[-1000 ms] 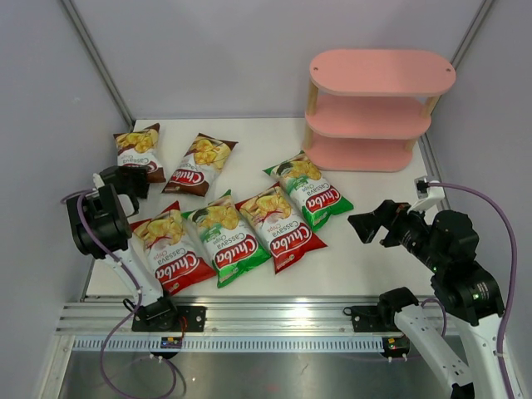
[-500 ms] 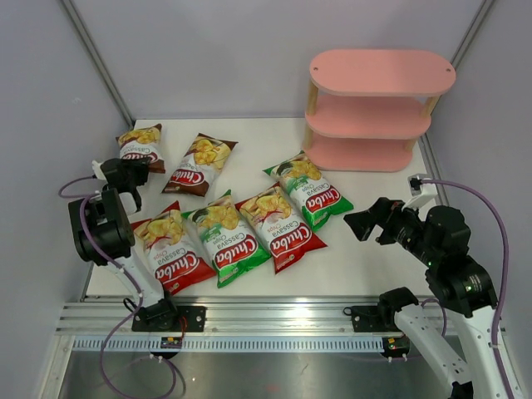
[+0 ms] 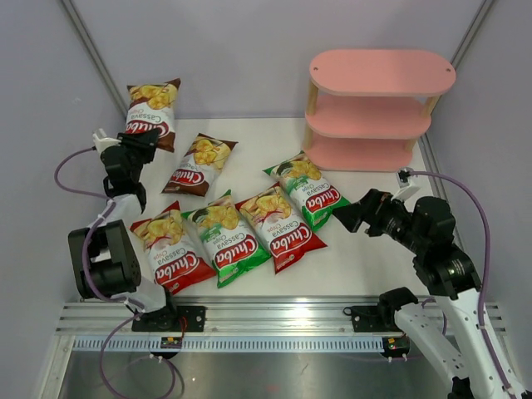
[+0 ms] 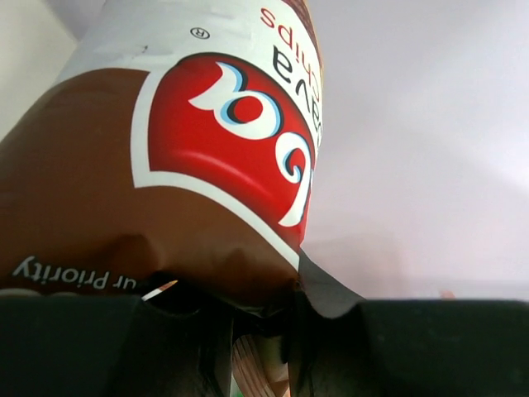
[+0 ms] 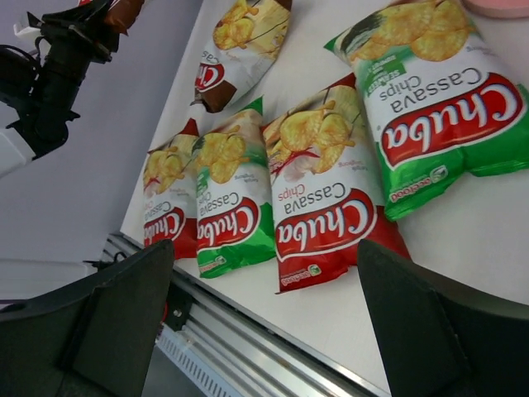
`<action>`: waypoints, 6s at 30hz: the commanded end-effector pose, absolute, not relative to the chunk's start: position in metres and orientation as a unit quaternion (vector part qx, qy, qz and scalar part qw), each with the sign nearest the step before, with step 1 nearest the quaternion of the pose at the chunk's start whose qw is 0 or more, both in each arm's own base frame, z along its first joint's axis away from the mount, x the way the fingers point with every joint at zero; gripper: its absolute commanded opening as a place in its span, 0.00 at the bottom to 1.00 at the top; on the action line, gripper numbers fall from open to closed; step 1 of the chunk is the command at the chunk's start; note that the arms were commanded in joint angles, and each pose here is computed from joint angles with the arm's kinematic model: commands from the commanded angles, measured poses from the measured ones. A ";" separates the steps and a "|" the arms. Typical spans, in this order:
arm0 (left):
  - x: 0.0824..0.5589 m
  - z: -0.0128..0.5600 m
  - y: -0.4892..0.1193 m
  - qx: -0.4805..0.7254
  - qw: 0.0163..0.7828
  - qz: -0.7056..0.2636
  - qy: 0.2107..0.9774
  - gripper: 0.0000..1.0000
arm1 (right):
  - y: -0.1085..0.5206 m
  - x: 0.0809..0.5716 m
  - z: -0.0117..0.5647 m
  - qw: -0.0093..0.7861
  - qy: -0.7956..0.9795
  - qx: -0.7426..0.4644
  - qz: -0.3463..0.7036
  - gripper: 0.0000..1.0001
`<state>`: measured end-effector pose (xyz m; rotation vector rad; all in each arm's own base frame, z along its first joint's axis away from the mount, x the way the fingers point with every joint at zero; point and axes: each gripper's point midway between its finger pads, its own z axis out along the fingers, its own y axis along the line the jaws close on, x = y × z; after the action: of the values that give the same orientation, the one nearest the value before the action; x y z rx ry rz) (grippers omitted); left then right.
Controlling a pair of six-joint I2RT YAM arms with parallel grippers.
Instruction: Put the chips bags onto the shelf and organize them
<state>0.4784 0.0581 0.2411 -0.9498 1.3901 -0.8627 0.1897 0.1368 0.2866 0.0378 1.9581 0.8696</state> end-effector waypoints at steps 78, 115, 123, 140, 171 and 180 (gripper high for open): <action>0.168 0.376 -0.233 0.242 0.594 -0.440 0.629 0.99 | 0.250 0.208 0.441 0.603 0.582 -0.246 0.487 0.22; 0.117 0.455 -0.294 0.376 0.422 -0.692 0.449 0.38 | 0.255 0.109 0.443 0.503 0.465 -0.465 0.561 0.29; 0.148 0.463 -0.294 0.291 0.470 -0.674 0.491 0.10 | 0.242 0.138 0.438 0.564 0.531 -0.376 0.508 0.99; 0.227 0.502 -0.278 0.005 0.499 -0.717 0.487 0.04 | 0.180 0.154 0.433 0.594 0.565 -0.025 0.572 0.99; 0.219 0.483 -0.345 0.025 0.439 -0.758 0.482 0.00 | 0.203 0.193 0.477 0.619 0.483 -0.013 0.619 0.99; 0.212 0.463 -0.356 0.056 0.408 -0.771 0.487 0.16 | 0.200 0.220 0.457 0.636 0.519 0.015 0.570 0.51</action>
<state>0.2447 -0.3397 0.4752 -0.0546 1.1855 -1.8789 0.2090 0.2079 0.4468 0.0027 1.2279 1.3744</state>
